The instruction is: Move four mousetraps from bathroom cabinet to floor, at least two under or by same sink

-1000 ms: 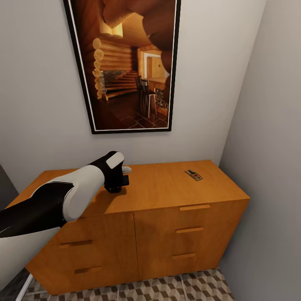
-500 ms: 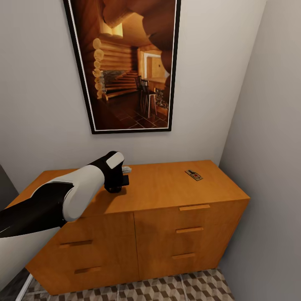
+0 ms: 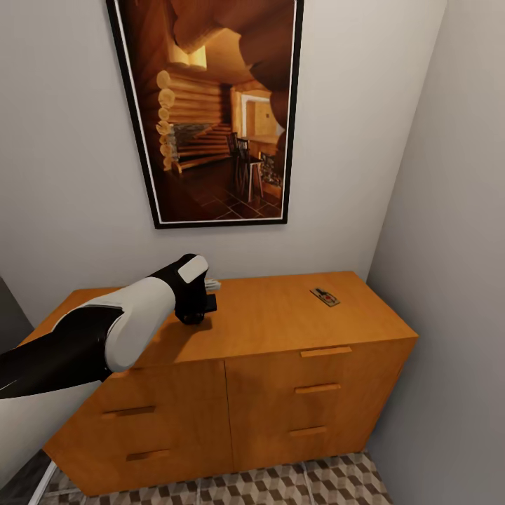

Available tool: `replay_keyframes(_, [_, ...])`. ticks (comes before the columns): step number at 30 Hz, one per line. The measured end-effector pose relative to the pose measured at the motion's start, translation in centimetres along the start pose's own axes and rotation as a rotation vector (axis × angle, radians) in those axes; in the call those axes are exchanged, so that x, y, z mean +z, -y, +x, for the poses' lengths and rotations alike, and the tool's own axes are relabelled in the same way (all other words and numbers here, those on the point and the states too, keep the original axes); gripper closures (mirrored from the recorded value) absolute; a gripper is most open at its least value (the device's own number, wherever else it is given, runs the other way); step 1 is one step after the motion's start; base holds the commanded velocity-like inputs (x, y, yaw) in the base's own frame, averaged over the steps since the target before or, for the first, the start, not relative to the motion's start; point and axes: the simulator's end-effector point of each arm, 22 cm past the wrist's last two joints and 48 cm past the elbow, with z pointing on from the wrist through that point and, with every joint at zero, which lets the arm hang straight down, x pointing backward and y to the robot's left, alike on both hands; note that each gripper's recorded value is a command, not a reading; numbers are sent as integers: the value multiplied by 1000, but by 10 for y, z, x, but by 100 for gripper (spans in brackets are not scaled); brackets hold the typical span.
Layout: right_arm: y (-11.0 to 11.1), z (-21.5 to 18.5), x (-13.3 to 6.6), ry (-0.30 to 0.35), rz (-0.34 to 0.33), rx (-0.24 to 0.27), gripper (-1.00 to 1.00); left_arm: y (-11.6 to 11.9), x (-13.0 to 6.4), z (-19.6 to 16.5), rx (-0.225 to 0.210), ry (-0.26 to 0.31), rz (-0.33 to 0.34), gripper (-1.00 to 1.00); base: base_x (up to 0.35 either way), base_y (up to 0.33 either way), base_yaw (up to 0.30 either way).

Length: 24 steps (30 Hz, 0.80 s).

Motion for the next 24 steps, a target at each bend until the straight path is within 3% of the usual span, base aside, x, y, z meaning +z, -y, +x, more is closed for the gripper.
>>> replay_keyframes(24, [7,-2,-37,-1,1,0,-100,0,-34,-9,0,-4,-2,100,0,0,0])
